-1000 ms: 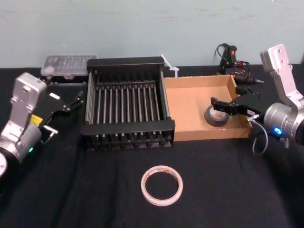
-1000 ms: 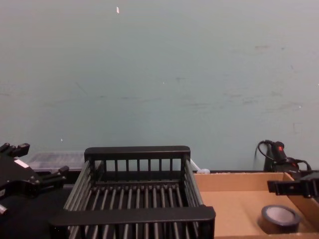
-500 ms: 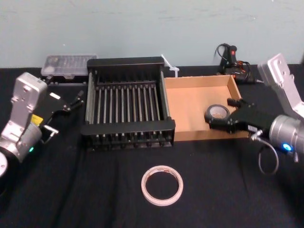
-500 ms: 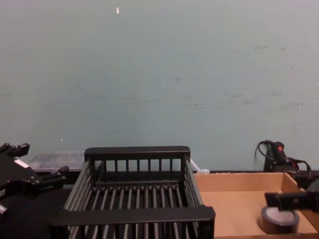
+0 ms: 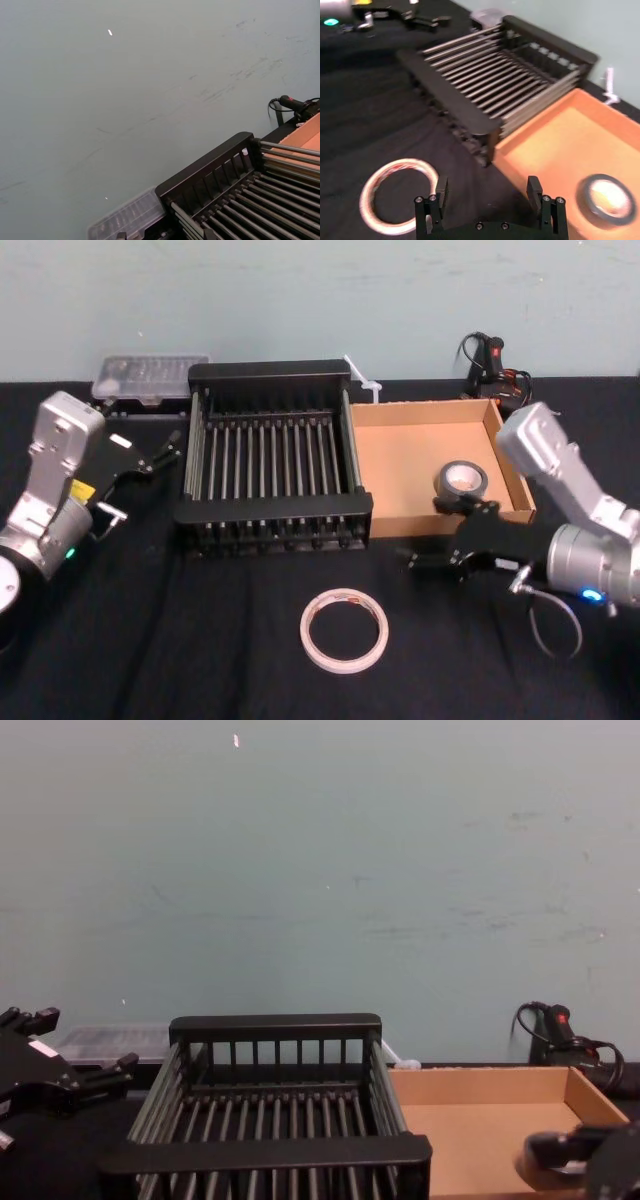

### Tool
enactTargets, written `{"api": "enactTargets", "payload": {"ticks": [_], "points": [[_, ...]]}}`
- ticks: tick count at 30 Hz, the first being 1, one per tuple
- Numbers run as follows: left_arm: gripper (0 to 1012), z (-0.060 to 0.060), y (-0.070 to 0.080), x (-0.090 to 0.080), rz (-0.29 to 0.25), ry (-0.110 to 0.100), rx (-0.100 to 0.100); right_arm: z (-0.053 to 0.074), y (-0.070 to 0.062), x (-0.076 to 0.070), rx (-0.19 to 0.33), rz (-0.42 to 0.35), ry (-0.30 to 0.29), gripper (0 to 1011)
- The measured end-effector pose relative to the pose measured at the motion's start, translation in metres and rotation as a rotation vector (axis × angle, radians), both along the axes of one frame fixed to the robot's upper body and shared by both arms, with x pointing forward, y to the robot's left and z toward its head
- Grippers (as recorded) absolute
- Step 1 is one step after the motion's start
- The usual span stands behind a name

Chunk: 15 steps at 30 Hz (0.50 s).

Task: Pick up the white tape and place it into the black box , Pick up the silver tape and place it into the brown box.

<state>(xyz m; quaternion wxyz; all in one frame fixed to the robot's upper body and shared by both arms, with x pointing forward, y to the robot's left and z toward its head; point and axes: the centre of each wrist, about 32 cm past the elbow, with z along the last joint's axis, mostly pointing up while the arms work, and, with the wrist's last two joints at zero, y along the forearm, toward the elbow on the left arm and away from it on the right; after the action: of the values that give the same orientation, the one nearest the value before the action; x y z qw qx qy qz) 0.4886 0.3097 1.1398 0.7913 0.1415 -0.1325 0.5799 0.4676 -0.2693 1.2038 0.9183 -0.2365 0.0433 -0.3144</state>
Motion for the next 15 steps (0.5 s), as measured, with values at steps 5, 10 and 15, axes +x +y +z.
{"api": "enactTargets", "payload": {"ticks": [5, 10, 15], "points": [[1001, 0.0, 0.0, 0.0, 0.0, 0.0, 0.0, -0.003, 0.008, -0.001, -0.014, 0.055, 0.01, 1002], [1001, 0.0, 0.0, 0.0, 0.0, 0.0, 0.0, -0.008, 0.016, -0.001, -0.025, 0.092, 0.025, 1002], [1001, 0.0, 0.0, 0.0, 0.0, 0.0, 0.0, -0.011, 0.025, 0.001, -0.03, 0.113, 0.042, 1002]]}}
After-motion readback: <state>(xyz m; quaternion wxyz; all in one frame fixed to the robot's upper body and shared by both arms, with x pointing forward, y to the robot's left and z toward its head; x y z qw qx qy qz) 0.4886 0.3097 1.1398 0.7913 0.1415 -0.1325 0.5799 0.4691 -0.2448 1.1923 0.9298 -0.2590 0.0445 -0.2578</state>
